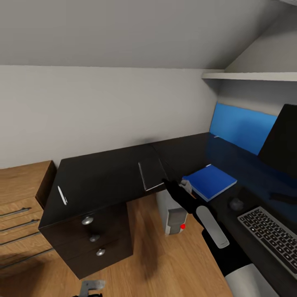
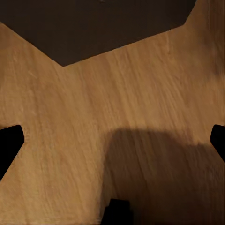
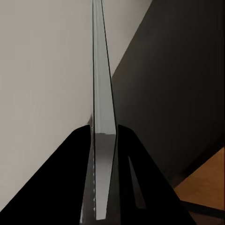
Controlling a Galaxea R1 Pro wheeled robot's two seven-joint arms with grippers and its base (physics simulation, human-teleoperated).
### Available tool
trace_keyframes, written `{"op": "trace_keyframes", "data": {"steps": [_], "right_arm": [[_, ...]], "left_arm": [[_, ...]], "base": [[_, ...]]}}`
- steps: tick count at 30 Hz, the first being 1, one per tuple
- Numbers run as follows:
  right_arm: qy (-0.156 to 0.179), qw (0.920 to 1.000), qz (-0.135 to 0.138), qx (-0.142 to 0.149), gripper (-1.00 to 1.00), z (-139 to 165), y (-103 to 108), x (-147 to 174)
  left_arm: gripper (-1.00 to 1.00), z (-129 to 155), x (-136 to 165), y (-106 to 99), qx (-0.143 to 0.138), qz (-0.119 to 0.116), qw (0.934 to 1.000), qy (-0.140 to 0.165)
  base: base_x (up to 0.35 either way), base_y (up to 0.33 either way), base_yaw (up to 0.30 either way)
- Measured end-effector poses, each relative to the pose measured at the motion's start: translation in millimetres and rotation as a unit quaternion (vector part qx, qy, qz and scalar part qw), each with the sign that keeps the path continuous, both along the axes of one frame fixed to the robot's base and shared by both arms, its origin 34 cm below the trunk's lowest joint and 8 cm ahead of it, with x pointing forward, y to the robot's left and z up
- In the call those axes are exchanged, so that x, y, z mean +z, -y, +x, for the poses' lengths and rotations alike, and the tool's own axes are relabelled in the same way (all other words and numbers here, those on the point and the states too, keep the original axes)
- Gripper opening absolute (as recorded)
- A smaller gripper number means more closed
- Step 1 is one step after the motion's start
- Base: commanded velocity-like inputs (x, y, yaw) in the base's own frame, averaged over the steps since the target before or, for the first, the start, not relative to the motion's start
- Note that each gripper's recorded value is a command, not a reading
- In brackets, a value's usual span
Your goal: In the bedroom, organize the workspace by keeping the computer under the desk, ensuring the monitor is on the desk, placing the keyboard on the desk next to the monitor, placing the mouse on the desk next to the keyboard, moving the folder from the swivel chair onto the desk next to the mouse, stacking the notebook on top of the folder with the pen on top of the notebook, and positioning the swivel chair next to the desk.
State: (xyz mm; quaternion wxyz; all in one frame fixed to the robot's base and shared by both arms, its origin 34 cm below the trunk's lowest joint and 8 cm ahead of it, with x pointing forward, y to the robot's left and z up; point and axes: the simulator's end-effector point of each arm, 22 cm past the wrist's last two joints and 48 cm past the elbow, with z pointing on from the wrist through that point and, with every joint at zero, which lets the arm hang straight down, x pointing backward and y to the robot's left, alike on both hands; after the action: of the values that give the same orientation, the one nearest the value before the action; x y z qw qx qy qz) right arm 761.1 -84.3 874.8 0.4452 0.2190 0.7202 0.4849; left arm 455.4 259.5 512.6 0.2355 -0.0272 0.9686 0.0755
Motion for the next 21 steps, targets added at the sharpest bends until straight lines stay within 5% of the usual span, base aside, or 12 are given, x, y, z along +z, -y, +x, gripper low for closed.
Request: {"op": "trace_keyframes", "data": {"steps": [6,16,21], "right_arm": [[-0.006,1.0000,-0.007,-0.004,-1.00,-4,1,11],[-0.011,0.9998,-0.006,-0.013,-1.00,-2,5,12],[-0.012,0.9986,0.007,-0.051,-1.00,9,37,16]], "left_arm": [[1.00,18,-7,-15,0.028,0.040,0.9987,0.010],[1.00,25,-8,-13,0.023,0.045,0.9986,0.017],[1.00,21,-11,-16,0.023,0.048,0.9985,0.015]], "base": [[0.000,0.000,0.000],[0.000,0.000,-0.142],[0.000,0.000,-0.287]]}}
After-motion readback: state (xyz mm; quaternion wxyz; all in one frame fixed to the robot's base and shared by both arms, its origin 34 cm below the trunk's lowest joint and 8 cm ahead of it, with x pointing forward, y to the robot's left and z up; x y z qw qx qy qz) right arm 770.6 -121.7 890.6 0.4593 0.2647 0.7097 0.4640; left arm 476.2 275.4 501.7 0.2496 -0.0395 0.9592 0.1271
